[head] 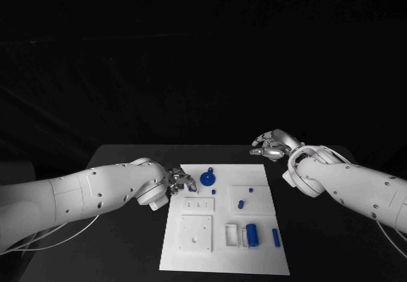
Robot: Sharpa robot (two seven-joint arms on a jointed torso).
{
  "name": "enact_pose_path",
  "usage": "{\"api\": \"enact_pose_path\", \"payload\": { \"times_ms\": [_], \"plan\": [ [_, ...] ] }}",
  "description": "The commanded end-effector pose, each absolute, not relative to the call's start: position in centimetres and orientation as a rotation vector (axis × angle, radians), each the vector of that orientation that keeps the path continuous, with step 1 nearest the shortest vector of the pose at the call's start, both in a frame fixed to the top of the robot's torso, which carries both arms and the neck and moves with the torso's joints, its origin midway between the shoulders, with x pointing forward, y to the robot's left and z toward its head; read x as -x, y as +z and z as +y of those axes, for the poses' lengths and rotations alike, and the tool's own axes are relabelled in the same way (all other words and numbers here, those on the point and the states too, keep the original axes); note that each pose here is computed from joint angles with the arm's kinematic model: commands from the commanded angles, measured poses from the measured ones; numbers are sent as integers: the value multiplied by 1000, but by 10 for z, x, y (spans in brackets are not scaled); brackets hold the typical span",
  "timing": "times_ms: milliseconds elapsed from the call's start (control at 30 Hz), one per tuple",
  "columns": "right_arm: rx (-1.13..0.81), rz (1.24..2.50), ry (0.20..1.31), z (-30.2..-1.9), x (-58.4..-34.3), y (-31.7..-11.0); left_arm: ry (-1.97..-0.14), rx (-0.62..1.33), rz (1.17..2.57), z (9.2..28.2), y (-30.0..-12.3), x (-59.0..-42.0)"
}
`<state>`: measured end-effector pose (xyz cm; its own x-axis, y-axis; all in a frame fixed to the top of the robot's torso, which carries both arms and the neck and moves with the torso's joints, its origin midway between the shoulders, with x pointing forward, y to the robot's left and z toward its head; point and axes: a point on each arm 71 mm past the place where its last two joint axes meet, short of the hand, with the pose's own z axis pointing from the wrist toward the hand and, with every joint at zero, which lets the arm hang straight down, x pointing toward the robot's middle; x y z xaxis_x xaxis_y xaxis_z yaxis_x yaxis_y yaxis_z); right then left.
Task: Assemble the parts on the task board
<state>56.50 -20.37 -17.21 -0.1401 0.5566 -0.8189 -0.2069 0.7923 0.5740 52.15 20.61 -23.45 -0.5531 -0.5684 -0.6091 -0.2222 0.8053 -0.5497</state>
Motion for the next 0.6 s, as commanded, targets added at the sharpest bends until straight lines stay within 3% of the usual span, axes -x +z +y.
{"api": "enact_pose_path", "payload": {
  "times_ms": [33,600],
  "plan": [
    [-289,1587,682,-201,-565,-172,-476,503,2145,205,-235,-523],
    [-278,1591,695,-193,-564,-171,-458,434,2159,191,-255,-519]
  ]
}}
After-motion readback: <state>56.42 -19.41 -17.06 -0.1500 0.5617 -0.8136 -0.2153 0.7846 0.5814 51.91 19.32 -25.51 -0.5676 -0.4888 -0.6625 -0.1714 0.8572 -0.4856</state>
